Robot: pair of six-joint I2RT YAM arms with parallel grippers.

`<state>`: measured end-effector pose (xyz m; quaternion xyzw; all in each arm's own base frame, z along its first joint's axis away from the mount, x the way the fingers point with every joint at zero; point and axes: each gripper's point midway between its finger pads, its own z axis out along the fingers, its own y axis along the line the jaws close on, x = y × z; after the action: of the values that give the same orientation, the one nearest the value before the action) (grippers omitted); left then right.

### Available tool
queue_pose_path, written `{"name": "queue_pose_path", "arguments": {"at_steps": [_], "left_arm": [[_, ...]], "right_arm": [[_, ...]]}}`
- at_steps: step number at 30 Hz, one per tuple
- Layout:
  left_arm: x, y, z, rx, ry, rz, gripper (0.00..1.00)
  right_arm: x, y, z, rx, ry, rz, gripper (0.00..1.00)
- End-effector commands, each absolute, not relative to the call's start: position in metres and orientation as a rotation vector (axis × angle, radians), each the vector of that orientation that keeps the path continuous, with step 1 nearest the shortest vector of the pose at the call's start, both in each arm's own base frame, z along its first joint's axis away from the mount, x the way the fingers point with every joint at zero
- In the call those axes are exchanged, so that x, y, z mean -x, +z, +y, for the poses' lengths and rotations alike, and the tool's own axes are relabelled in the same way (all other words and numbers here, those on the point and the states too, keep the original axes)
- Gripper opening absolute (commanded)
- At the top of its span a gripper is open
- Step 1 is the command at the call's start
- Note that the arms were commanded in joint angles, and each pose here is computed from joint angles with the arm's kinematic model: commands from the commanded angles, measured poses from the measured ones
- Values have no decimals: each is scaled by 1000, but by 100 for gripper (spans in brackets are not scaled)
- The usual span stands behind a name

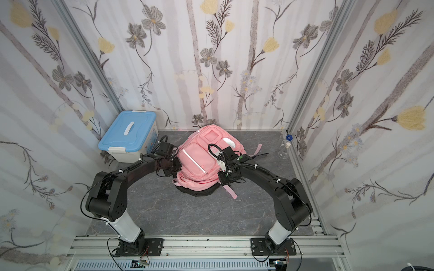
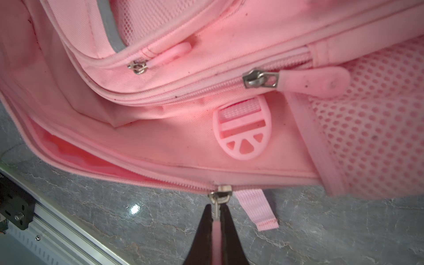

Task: Zip up the backpack
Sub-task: Zip the zipper on the backpack.

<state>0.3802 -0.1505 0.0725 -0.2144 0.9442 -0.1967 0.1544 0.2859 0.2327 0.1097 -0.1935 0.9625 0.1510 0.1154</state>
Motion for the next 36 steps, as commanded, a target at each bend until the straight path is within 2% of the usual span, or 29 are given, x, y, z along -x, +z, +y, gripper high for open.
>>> {"name": "queue_pose_path", "arguments": {"at_steps": [1, 11, 22, 36], "left_arm": [[-384, 76, -147, 633, -532, 2674, 0], [-382, 76, -148, 631, -524, 2667, 0], [-382, 77, -148, 631, -525, 2656, 0], [-377, 82, -139, 669, -497, 2615, 0]], "right_arm": [[-272, 117, 231, 626, 445, 2873, 0], [-266, 119, 246, 712, 456, 2926, 0], [-248, 126, 275, 843, 623, 2946, 0], [-263, 99, 254, 806, 363, 3025, 0]]}}
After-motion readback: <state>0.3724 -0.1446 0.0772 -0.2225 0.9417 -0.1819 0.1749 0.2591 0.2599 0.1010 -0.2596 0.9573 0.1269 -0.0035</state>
